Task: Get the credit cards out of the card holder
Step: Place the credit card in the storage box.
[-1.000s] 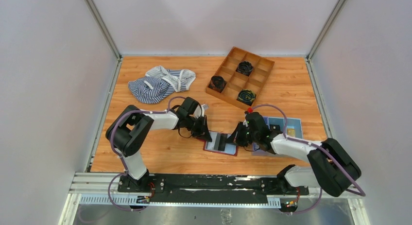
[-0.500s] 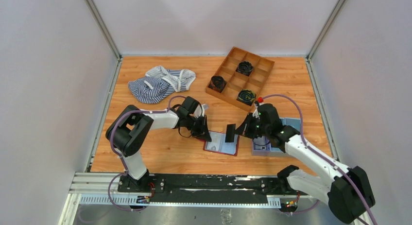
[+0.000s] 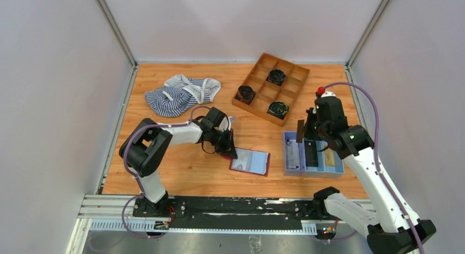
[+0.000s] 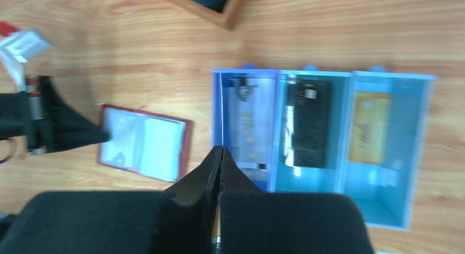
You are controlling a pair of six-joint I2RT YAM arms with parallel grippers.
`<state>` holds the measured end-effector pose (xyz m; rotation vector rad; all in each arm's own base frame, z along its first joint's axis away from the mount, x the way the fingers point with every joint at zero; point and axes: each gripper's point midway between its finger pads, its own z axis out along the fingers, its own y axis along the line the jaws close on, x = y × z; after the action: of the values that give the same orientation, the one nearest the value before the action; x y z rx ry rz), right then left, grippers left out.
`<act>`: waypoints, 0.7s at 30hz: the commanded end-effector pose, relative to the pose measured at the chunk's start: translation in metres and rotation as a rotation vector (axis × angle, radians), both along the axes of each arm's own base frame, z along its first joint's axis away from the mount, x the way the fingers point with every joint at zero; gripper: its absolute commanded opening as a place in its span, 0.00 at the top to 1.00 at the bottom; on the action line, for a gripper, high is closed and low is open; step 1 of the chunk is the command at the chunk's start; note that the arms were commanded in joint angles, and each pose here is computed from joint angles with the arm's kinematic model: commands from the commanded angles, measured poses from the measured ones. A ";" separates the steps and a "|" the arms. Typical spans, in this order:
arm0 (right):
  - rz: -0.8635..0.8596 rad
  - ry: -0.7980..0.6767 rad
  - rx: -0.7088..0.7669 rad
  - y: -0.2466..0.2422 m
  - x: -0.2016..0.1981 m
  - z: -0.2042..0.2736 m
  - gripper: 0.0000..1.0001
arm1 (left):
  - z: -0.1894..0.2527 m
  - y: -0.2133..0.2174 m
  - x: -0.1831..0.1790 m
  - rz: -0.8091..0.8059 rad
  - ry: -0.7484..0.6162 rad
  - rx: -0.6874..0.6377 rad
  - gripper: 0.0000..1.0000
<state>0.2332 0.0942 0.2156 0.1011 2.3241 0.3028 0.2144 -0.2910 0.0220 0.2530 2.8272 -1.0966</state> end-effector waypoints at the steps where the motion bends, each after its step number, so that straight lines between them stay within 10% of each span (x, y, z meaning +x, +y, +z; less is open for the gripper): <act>1: -0.106 0.148 -0.361 -0.070 -0.028 -0.016 1.00 | -0.007 0.009 0.006 0.010 -0.019 0.061 0.98; 21: -0.178 0.354 -0.665 -0.098 0.001 -0.083 1.00 | -0.010 0.010 0.002 0.008 -0.004 0.064 0.98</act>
<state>0.2339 0.0044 0.1477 0.0335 2.6034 -0.5620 0.2164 -0.2902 0.0224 0.2552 2.8278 -1.0799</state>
